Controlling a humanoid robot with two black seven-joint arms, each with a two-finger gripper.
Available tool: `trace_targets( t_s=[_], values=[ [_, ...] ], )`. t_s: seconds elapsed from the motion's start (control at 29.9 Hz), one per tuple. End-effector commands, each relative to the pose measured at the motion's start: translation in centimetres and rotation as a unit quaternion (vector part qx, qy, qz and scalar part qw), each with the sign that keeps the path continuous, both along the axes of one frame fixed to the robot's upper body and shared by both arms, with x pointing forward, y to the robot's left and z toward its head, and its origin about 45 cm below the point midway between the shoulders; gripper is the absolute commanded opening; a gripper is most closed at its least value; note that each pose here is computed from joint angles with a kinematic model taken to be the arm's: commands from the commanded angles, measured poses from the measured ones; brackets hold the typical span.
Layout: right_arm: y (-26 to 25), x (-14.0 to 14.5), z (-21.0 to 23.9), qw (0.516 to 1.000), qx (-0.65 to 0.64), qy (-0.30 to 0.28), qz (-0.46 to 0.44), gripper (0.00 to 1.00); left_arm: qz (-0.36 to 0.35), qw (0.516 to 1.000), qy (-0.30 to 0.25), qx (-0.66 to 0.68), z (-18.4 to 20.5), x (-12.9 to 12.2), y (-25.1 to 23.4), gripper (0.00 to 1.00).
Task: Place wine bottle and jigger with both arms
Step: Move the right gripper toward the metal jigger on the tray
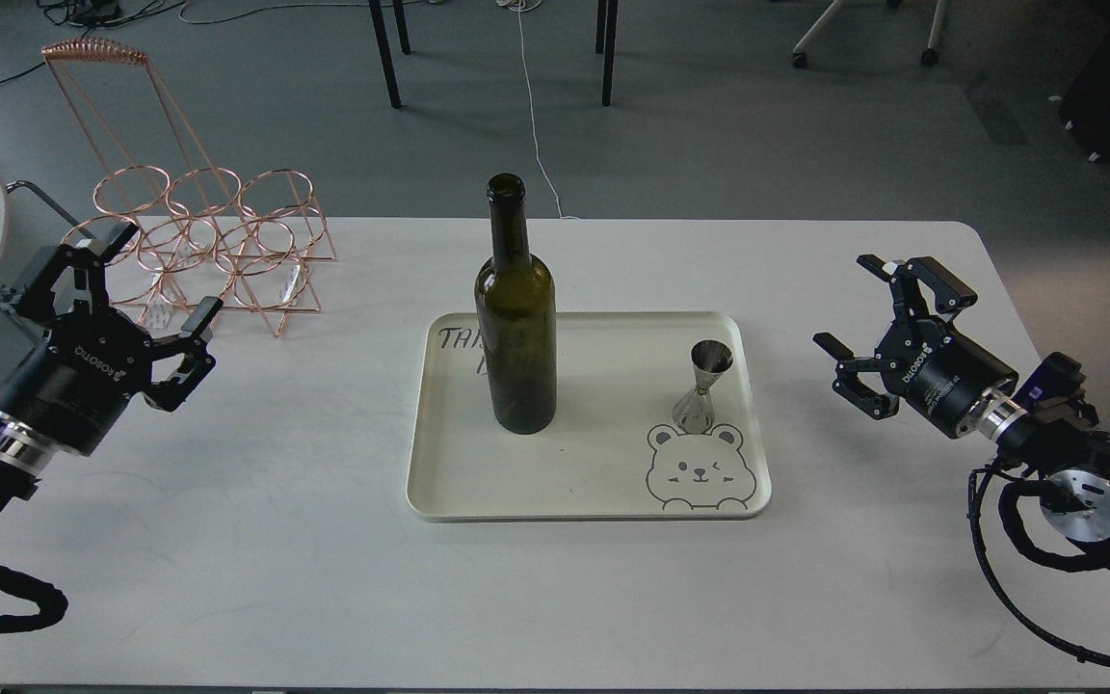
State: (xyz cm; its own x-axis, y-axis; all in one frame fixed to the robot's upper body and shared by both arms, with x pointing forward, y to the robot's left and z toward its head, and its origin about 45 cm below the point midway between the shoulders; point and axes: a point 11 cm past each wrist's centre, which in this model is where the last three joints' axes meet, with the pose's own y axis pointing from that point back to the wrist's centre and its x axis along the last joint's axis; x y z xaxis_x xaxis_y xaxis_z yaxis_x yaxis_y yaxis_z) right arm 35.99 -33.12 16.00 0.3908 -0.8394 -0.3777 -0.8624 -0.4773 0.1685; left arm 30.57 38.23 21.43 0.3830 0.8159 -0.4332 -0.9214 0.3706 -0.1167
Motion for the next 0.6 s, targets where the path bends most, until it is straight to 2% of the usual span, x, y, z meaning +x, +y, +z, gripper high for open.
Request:
trace_targets(
  t_s=[0.0, 0.17, 0.3, 0.43, 0.57],
  values=[
    [0.5, 0.0, 0.4, 1.0, 0.008, -0.014, 0.001, 0.99, -0.001, 1.0, -0.004, -0.013, -0.2, 0.2, -0.8, 0.99],
    [0.4, 0.3, 1.4, 0.997, -0.05, -0.05, 0.026, 0.99, -0.003, 1.0, -0.005, -0.011, -0.3, 0.8, -0.9, 0.99],
    [-0.7, 0.0, 2.0, 0.968, -0.205, -0.103, 0.103, 0.99, 0.016, 1.0, -0.002, 0.014, -0.3, 1.4, 0.9, 0.99],
    [-0.2, -1.3, 2.1, 0.884, -0.384, -0.179, 0.196, 0.99, -0.007, 0.998, -0.021, 0.067, 1.7, 2.7, 1.2, 0.99],
    [0.7, -3.0, 0.9, 0.772, -0.517, -0.271, 0.251, 0.99, -0.054, 0.994, -0.023, 0.096, 1.5, 3.4, -1.3, 0.99]
  ],
)
